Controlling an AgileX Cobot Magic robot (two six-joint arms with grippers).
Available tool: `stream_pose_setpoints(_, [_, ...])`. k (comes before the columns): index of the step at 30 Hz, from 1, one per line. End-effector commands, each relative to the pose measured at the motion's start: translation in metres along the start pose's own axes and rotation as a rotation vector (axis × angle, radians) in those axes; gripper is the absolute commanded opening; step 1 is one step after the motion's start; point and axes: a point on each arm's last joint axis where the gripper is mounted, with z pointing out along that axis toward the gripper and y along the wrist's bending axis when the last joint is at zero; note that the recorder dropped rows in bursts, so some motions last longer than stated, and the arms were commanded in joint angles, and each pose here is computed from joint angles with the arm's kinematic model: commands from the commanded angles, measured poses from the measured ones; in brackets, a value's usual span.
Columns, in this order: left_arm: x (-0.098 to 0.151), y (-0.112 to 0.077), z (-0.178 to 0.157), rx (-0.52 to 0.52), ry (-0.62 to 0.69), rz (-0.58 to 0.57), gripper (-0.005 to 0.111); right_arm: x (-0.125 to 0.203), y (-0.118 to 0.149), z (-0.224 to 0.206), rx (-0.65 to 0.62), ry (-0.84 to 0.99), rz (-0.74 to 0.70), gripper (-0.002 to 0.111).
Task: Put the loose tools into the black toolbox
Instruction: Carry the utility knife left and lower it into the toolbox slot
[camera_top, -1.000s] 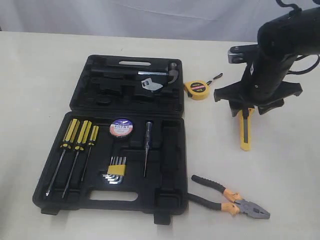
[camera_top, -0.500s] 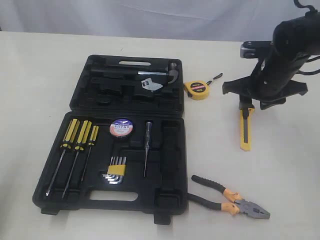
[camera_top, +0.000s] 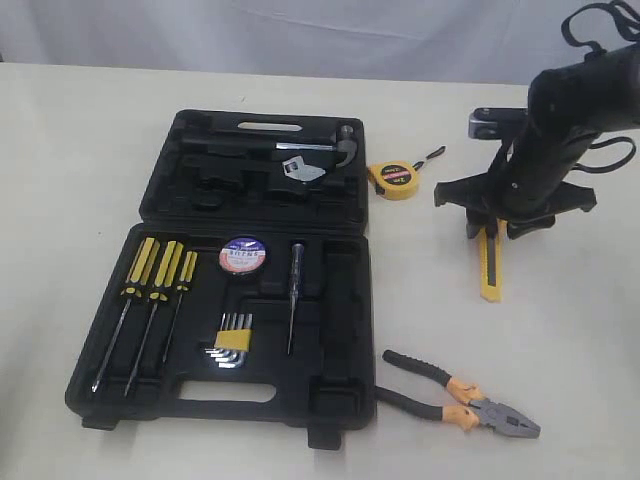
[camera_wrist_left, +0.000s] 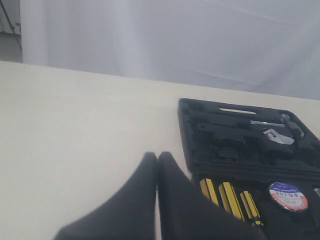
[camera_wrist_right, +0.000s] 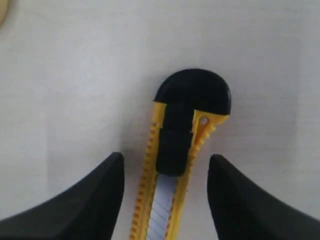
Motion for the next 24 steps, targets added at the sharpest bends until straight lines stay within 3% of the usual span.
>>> stream_pose_setpoints(1, [-0.001,0.000,0.000,0.004,0.000,0.006,0.000,0.002,-0.003,0.005,0.007,0.026,0.003,0.049])
stream_pose_setpoints(18, [-0.001,0.000,0.000,0.004,0.000,0.006,0.000,0.012,0.000,0.006,-0.021,0.130,0.004,0.049])
stream_pose_setpoints(21, [-0.001,0.000,0.000,0.004,0.000,0.006,0.000,0.014,-0.001,0.005,-0.017,0.154,-0.004,0.039])
stream_pose_setpoints(22, [-0.001,0.000,0.000,0.004,0.000,0.006,0.000,0.014,-0.001,0.005,-0.016,0.156,-0.004,0.029])
stream_pose_setpoints(24, [-0.001,0.000,0.000,0.004,0.000,0.006,0.000,0.015,-0.001,0.005,-0.016,0.166,-0.001,0.022])
